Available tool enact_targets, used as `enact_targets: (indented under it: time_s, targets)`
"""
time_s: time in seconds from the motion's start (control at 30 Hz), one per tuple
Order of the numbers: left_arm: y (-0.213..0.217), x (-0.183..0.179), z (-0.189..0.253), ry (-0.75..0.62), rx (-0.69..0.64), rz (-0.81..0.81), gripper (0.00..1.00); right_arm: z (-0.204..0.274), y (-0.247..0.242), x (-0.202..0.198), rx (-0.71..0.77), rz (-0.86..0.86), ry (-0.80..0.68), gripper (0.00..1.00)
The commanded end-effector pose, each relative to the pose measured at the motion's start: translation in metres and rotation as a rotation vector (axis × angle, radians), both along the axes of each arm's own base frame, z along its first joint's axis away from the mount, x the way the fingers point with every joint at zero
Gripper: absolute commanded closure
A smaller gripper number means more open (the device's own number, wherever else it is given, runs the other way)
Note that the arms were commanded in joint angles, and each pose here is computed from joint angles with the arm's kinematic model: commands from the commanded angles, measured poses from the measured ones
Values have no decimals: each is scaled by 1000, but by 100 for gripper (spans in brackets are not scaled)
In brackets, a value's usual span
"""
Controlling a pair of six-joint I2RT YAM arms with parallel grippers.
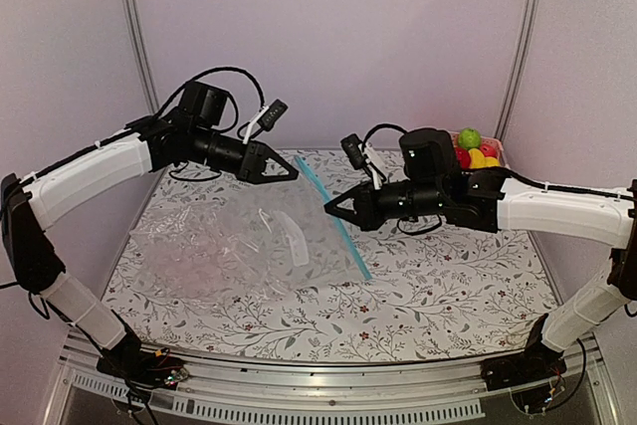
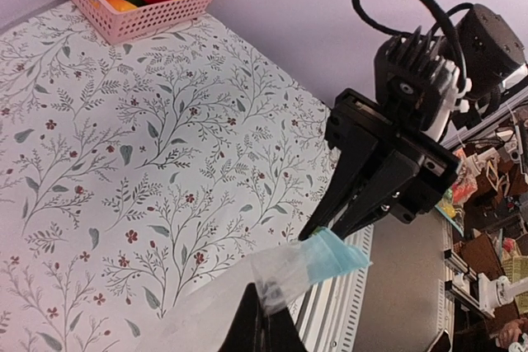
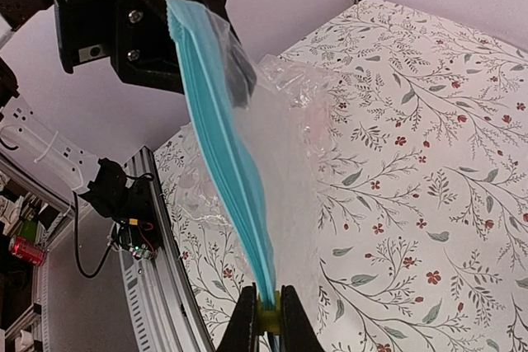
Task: Place the food in the zip-top bag and seal the zipper
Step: Unzip the zipper from the zipper food storage bag.
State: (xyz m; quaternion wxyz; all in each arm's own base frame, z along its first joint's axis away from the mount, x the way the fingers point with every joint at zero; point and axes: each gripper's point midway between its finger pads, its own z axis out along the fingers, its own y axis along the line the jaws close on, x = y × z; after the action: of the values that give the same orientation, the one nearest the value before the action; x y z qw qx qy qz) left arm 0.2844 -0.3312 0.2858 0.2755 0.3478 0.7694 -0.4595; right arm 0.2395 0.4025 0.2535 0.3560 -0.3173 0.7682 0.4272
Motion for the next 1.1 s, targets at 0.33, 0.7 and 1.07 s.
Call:
enact_targets:
  time_s: [0.33, 0.7, 1.07]
  targets:
    - [38, 36, 25, -79, -38, 162, 100, -37, -19, -9, -122, -25, 69, 100]
    - [53, 50, 25, -79, -37, 220, 100, -48, -30, -14, -170, -37, 86, 100]
    - [71, 68, 22, -73, -29, 317, 100, -58, -33, -15, -190, -41, 109, 100]
